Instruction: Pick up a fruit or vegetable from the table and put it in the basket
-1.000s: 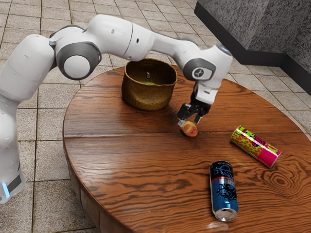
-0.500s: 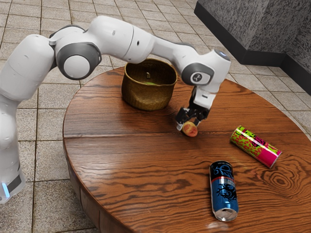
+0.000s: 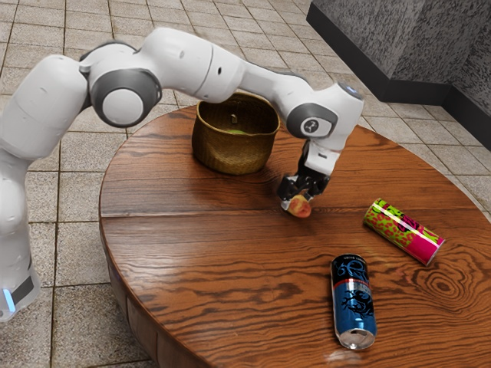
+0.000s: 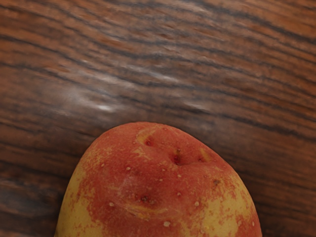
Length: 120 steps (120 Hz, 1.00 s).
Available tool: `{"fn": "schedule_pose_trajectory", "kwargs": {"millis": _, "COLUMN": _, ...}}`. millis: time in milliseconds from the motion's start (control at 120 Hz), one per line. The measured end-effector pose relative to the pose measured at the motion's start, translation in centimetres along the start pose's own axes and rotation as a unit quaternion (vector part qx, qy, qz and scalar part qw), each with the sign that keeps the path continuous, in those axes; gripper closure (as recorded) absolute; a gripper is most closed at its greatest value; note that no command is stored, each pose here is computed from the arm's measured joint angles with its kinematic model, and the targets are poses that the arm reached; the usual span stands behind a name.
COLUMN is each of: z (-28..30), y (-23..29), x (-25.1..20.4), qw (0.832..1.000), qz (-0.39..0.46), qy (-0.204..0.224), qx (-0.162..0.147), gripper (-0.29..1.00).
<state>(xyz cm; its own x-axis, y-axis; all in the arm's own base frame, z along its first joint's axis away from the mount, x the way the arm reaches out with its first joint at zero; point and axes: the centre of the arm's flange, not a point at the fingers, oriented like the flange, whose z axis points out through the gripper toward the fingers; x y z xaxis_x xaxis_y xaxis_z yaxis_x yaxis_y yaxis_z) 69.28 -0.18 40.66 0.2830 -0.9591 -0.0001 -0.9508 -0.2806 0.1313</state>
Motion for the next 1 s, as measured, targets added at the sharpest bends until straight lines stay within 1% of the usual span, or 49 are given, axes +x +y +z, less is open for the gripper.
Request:
{"fn": "schedule_pose_trajectory", "kwargs": {"millis": 25, "z": 0.3, "y": 0.0, "x": 0.0, "qw": 1.000, "qz": 0.000, "qy": 0.000, "qx": -0.002, "gripper": 0.25}}
{"fn": "schedule_pose_trajectory", "kwargs": {"millis": 108, "z": 0.5, "y": -0.1, "x": 0.0, "qw": 1.000, "qz": -0.002, "qy": 0.001, "qx": -0.004, "gripper": 0.11}}
{"fn": "schedule_pose_trajectory", "kwargs": {"millis": 142, "z": 0.4, "y": -0.1, "x": -0.1, "qw": 1.000, "qz": -0.003, "qy": 0.002, "qx": -0.003, "gripper": 0.09}}
{"fn": "schedule_pose_trajectory", "kwargs": {"millis": 183, "z": 0.3, "y": -0.1, "x": -0.3, "qw": 1.000, "qz": -0.006, "qy": 0.004, "qx": -0.003, "gripper": 0.12}}
{"fn": "schedule_pose_trajectory", "kwargs": {"millis": 267, "z": -0.2, "y": -0.1, "x": -0.4, "qw": 1.000, "qz": -0.008, "qy": 0.006, "qx": 0.000, "gripper": 0.29}}
{"fn": "schedule_pose_trajectory", "kwargs": {"millis": 325, "z": -1.2, "y": 0.1, "x": -0.6, "qw": 1.000, "qz": -0.010, "qy": 0.008, "qx": 0.006, "gripper": 0.34}}
{"fn": "schedule_pose_trajectory", "kwargs": {"millis": 408, "z": -5.6, "y": 1.5, "x": -0.9, "qw": 0.999, "qz": -0.010, "qy": 0.012, "qx": 0.031, "gripper": 0.36}}
{"fn": "schedule_pose_trajectory", "kwargs": {"millis": 475, "z": -11.7, "y": 3.9, "x": -1.9, "qw": 0.998, "qz": -0.015, "qy": 0.018, "qx": 0.066, "gripper": 0.36}}
{"fn": "schedule_pose_trajectory", "kwargs": {"millis": 525, "z": -16.8, "y": 5.8, "x": -4.8, "qw": 0.995, "qz": -0.034, "qy": 0.024, "qx": 0.094, "gripper": 0.36}}
{"fn": "schedule_pose_trajectory", "kwargs": {"millis": 567, "z": -20.4, "y": 7.3, "x": -8.4, "qw": 0.991, "qz": -0.060, "qy": 0.026, "qx": 0.113, "gripper": 0.37}}
{"fn": "schedule_pose_trajectory", "kwargs": {"millis": 617, "z": -23.2, "y": 8.5, "x": -13.0, "qw": 0.987, "qz": -0.096, "qy": 0.027, "qx": 0.125, "gripper": 0.39}}
{"fn": "schedule_pose_trajectory", "kwargs": {"millis": 667, "z": -24.2, "y": 9.1, "x": -16.5, "qw": 0.984, "qz": -0.125, "qy": 0.025, "qx": 0.124, "gripper": 0.42}}
{"fn": "schedule_pose_trajectory", "kwargs": {"millis": 717, "z": -24.4, "y": 9.5, "x": -18.4, "qw": 0.983, "qz": -0.140, "qy": 0.023, "qx": 0.117, "gripper": 0.43}}
{"fn": "schedule_pose_trajectory", "kwargs": {"millis": 808, "z": -23.8, "y": 9.5, "x": -19.3, "qw": 0.984, "qz": -0.147, "qy": 0.019, "qx": 0.101, "gripper": 0.43}}
{"fn": "schedule_pose_trajectory", "kwargs": {"millis": 1000, "z": -20.5, "y": 8.7, "x": -22.1, "qw": 0.983, "qz": -0.171, "qy": 0.010, "qx": 0.059, "gripper": 0.44}}
